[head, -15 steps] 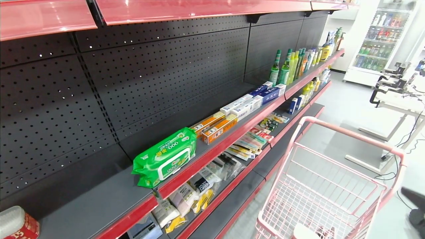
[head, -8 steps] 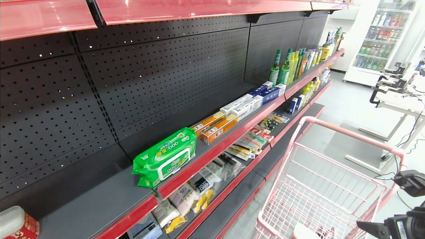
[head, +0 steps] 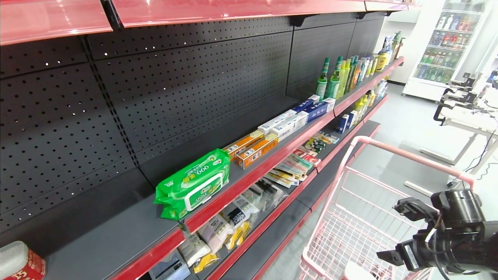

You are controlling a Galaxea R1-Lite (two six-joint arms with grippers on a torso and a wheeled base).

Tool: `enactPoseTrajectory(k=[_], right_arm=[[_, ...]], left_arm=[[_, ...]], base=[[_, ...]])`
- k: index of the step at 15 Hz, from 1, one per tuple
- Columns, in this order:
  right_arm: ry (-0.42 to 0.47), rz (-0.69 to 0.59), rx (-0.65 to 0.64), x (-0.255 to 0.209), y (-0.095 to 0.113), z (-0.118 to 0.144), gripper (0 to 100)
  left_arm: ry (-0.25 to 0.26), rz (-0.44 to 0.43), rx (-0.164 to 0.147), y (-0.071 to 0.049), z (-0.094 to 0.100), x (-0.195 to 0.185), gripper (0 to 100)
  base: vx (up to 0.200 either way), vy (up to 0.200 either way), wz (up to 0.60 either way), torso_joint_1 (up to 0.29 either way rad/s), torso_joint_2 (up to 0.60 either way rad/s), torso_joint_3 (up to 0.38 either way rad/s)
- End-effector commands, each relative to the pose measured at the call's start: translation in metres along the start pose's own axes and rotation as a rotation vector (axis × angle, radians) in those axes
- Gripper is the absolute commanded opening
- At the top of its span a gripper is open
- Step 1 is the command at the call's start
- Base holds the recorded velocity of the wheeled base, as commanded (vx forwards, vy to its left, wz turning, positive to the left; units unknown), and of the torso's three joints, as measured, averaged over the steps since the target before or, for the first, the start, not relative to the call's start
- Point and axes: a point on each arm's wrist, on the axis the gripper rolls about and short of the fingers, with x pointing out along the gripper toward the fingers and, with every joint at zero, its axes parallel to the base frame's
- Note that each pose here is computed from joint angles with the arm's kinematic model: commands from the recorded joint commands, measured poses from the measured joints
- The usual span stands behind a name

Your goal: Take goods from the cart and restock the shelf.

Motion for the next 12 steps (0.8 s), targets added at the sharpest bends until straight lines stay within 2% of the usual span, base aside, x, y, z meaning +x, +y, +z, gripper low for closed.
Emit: enactPoseTrajectory(k=[1, 12], right_arm=[[0.117, 0.036, -0.016, 0.031, 0.004, -0.007, 100], [0.130, 0.041, -0.093, 0.048, 0.000, -0.006, 100]], left_arm=[[0.001, 0.000, 0.000, 0.000, 0.000, 0.000, 100], [0.001, 0.000, 0.000, 0.000, 0.000, 0.000, 100]], base=[[0.000, 0.000, 0.00, -0.061, 0.17, 0.090], [0.000, 0.000, 0.00, -0.095, 0.21, 0.116]])
